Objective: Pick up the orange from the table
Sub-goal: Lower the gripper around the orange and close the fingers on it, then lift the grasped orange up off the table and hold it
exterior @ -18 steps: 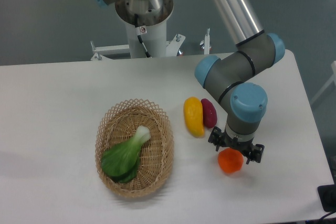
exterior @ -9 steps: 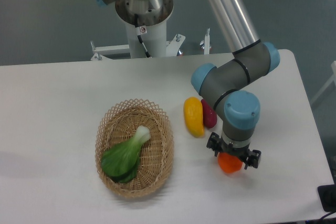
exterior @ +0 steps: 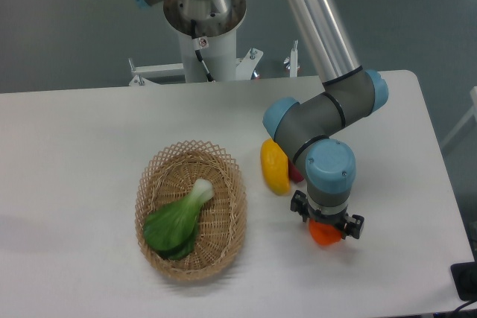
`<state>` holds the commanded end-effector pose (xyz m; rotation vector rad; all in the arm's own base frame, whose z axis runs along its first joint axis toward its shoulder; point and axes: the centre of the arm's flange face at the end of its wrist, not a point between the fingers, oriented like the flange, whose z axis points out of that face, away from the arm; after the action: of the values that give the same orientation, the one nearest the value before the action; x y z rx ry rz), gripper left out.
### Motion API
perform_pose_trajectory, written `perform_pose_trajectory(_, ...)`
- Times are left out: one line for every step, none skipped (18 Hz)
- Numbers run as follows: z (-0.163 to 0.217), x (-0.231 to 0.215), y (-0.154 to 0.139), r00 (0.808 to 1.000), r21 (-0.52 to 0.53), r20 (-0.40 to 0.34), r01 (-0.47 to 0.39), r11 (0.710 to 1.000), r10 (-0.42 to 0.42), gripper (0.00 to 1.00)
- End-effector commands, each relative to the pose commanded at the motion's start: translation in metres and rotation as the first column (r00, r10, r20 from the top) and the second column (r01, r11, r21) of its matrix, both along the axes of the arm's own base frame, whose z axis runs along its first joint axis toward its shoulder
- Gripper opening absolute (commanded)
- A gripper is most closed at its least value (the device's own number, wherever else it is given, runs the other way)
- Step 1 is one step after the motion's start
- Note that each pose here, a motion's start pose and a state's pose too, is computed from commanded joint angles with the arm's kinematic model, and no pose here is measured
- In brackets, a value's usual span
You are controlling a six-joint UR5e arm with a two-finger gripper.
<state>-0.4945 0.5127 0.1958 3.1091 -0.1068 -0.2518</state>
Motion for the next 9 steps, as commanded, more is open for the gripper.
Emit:
perform_pose_trajectory(0.001,0.000,0.002,1.000,0.009,-0.009,-0.015,1.000,0.015,0.48)
perform_pose_trajectory(0.003,0.000,0.003,1.000,0.012,-0.012,-0.009,1.000,0.009,0.48)
perform_pose_trajectory(0.007,0.000,0.003,1.000,0.016,-0.016,-0.006,1.000,0.006,0.48)
perform_pose_trajectory(0.011,-0.002,0.004,1.000,0.024,-0.021,-0.005,1.000,0.006,0.48)
perform_pose_trajectory(0.018,-0.006,0.004,1.000,0.038,-0.027,-0.008,0.999,0.009,0.48)
perform_pose_trajectory(0.026,-0.009,0.004,0.999,0.046,-0.035,-0.008,0.999,0.009,0.48)
perform_pose_trajectory(0.034,-0.011,0.003,0.999,0.054,-0.047,-0.009,0.999,0.011,0.49)
perform_pose_trajectory(0.045,-0.013,0.002,0.999,0.058,-0.054,-0.002,0.998,0.005,0.49)
perform_pose_trajectory(0.053,-0.018,-0.003,0.998,0.062,-0.062,0.004,0.998,-0.001,0.49)
